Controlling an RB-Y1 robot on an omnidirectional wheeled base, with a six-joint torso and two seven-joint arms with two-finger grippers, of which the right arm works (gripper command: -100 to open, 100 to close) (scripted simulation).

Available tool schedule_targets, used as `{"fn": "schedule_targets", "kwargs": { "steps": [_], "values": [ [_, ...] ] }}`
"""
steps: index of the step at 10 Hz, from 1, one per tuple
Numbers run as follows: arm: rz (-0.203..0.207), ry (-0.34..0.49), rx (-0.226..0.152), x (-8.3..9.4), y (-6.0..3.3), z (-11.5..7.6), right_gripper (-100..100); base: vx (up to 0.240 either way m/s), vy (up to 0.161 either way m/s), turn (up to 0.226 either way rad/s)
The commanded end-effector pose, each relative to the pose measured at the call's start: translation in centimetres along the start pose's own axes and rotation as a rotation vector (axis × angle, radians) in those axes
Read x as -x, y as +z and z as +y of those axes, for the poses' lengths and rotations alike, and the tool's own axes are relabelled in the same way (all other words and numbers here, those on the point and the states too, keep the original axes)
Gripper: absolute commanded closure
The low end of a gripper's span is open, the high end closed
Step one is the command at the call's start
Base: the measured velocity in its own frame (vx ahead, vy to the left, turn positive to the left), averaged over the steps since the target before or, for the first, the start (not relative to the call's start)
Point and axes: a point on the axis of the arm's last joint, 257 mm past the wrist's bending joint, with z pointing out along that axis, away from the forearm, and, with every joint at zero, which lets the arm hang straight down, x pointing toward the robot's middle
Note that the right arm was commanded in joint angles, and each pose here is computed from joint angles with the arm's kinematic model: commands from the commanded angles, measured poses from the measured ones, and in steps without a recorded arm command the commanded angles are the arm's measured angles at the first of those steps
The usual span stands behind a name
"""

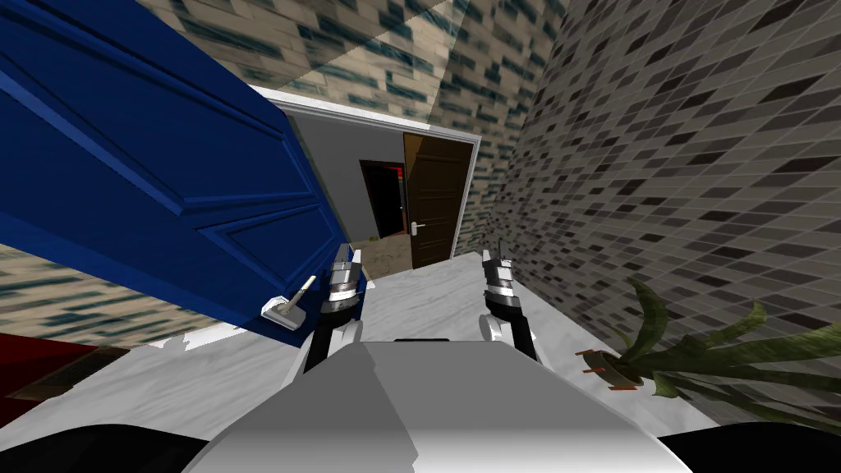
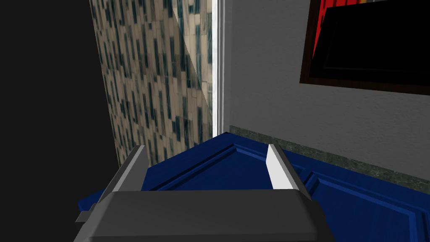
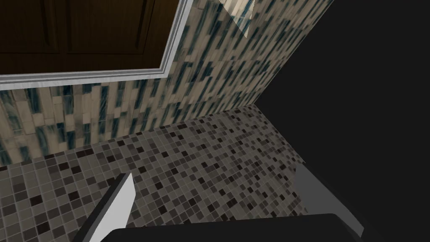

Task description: Pull the door open

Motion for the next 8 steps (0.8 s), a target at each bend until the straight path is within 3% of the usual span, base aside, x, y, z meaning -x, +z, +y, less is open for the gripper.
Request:
{"fn": "schedule_targets", "kwargs": {
  "steps": [1,4,8],
  "values": [
    [0.015,0.011,-0.019,-0.5,0.02,-1.3,-100,0.076,0.052,0.068],
    [0.035,0.026,-0.048,-1.1,0.03,-3.1,-100,0.153,0.004,0.064],
    [0.073,0.056,-0.109,-2.4,-0.01,-7.0,-100,0.129,0.005,0.079]
  ]
}}
